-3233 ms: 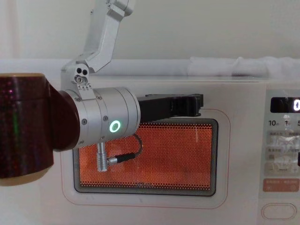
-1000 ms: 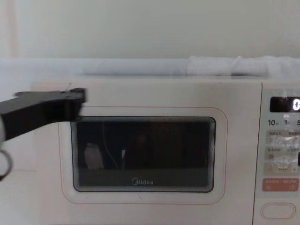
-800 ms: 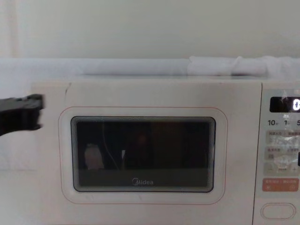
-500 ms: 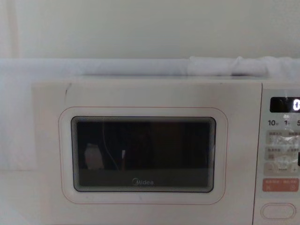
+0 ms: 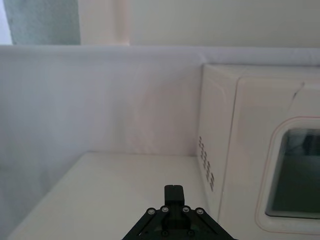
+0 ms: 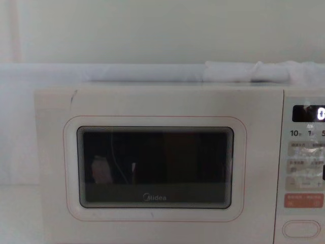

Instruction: Press the button to open the microwave door with one hand; close the microwave door with the other hand.

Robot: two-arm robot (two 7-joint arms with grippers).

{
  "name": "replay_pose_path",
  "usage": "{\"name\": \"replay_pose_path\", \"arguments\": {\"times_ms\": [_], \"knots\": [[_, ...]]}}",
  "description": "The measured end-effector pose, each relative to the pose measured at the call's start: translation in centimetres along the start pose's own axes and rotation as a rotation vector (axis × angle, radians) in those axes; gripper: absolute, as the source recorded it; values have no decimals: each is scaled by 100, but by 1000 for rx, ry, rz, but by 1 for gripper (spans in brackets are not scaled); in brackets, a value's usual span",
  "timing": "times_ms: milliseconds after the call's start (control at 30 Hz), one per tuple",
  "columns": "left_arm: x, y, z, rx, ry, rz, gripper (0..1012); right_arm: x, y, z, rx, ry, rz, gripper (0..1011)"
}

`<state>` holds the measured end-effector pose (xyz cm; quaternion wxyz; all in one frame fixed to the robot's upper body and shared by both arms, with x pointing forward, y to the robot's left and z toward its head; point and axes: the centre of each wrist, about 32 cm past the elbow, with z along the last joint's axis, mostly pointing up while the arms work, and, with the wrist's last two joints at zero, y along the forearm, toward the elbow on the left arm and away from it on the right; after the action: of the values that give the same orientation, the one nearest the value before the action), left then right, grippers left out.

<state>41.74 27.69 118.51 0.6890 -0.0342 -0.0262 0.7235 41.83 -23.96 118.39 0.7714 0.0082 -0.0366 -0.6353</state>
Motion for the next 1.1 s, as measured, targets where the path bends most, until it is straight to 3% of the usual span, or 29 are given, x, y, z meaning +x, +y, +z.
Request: {"name": "replay_pose_path", "arguments": {"times_ms": [133,233,300,433,667,867,1100], "knots": [[-19,-37,-42,11,22,-28,0,0,0,0,0,0,0,1002],[-22,-42,-62,21,26,-42,0,0,0,0,0,0,0,1002],[-22,-38,-80,38,24,-61,0,0,0,0,0,0,0,1002],[-2,-12,-110,71,-1,-99,0,0,0,0,0,0,0,1002],[19,30,-160,107,-44,-119,0,0,0,0,0,0,0,1002],[22,57,-207,128,-67,-114,0,0,0,0,0,0,0,1002],[23,54,-205,127,-67,-113,0,0,0,0,0,0,0,1003]]}}
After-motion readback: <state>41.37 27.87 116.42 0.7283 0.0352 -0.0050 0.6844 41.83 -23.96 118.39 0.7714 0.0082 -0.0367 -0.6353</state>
